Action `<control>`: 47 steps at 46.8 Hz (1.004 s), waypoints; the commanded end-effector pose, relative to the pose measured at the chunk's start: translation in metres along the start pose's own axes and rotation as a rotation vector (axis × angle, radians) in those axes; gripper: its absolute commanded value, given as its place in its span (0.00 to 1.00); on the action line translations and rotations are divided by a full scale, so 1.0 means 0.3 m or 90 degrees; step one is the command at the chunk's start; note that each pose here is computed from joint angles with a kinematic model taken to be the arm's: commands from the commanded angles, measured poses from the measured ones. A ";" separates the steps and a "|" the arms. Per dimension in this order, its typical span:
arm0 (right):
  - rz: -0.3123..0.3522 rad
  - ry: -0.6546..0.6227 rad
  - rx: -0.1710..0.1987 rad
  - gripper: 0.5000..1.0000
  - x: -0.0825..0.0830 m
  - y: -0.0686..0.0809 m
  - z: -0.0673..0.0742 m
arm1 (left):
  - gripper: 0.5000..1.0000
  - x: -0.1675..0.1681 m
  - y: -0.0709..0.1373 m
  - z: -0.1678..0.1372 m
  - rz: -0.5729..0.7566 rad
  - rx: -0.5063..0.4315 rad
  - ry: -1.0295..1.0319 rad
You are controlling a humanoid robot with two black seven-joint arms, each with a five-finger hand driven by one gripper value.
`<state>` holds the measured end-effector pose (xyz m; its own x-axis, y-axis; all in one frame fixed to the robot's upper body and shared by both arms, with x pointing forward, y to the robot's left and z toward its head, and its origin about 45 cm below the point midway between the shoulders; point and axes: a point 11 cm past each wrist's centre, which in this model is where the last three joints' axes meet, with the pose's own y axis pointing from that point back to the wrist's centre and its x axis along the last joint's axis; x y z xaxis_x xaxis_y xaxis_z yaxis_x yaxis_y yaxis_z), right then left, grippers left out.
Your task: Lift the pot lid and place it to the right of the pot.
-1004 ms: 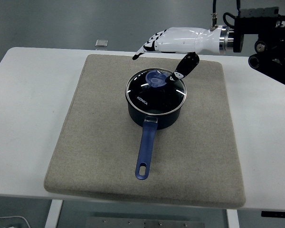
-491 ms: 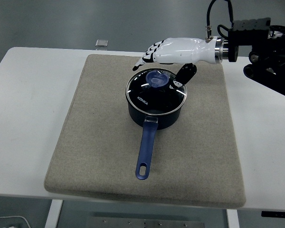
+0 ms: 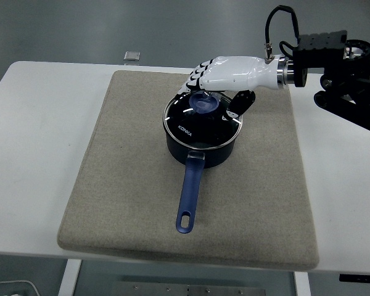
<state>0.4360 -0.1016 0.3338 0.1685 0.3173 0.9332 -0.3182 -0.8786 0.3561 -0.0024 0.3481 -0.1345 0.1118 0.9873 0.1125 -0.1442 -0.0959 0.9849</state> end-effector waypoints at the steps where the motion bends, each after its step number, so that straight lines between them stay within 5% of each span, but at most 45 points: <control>1: -0.002 0.004 -0.001 0.81 -0.016 -0.001 0.002 | 1.00 0.001 0.000 0.000 0.001 0.000 -0.001; 17: 0.011 0.026 -0.024 0.81 0.020 0.015 0.038 | 1.00 -0.002 0.000 0.000 -0.001 0.000 -0.001; 47: 0.008 0.023 -0.003 0.81 0.003 -0.032 0.005 | 1.00 0.001 0.000 0.000 0.001 0.000 0.000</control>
<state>0.4398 -0.0927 0.3311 0.1307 0.3192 0.9386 -0.3221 -0.8817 0.3447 -0.0023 0.3478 -0.1346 0.1115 0.9875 0.1117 -0.1445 -0.0951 0.9849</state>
